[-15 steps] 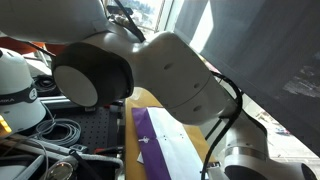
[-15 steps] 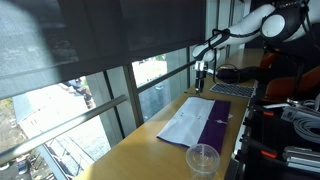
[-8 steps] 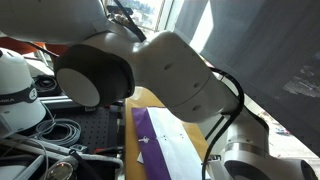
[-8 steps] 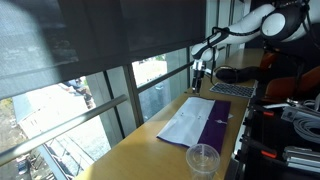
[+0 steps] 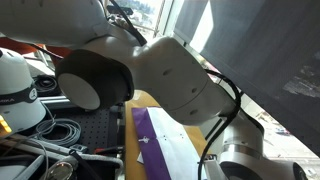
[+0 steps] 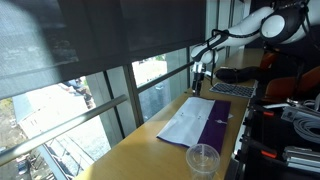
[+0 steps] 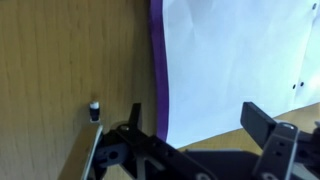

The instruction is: Close the folder

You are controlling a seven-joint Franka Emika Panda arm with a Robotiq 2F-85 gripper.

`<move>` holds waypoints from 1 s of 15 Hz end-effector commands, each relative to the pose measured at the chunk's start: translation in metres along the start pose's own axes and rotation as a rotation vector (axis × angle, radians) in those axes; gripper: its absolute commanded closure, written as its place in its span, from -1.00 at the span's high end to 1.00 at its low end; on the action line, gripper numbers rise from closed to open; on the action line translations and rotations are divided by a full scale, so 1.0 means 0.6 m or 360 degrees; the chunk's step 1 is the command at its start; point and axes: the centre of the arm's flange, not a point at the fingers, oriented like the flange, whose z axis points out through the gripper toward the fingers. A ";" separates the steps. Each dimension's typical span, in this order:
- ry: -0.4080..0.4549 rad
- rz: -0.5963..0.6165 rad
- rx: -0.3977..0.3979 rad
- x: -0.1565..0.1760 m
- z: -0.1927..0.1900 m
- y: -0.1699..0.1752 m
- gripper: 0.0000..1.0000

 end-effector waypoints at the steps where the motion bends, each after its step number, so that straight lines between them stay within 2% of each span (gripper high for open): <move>1: 0.0032 0.0020 0.0101 0.020 0.006 0.002 1.00; 3: 0.0039 0.0021 0.0122 0.023 0.010 -0.005 1.00; 5: 0.0051 0.0024 0.0147 0.027 0.012 -0.011 0.45; 13: 0.0064 0.0023 0.0159 0.035 -0.002 -0.017 -0.77; 15: 0.0073 0.0024 0.0157 0.037 -0.009 -0.017 -0.99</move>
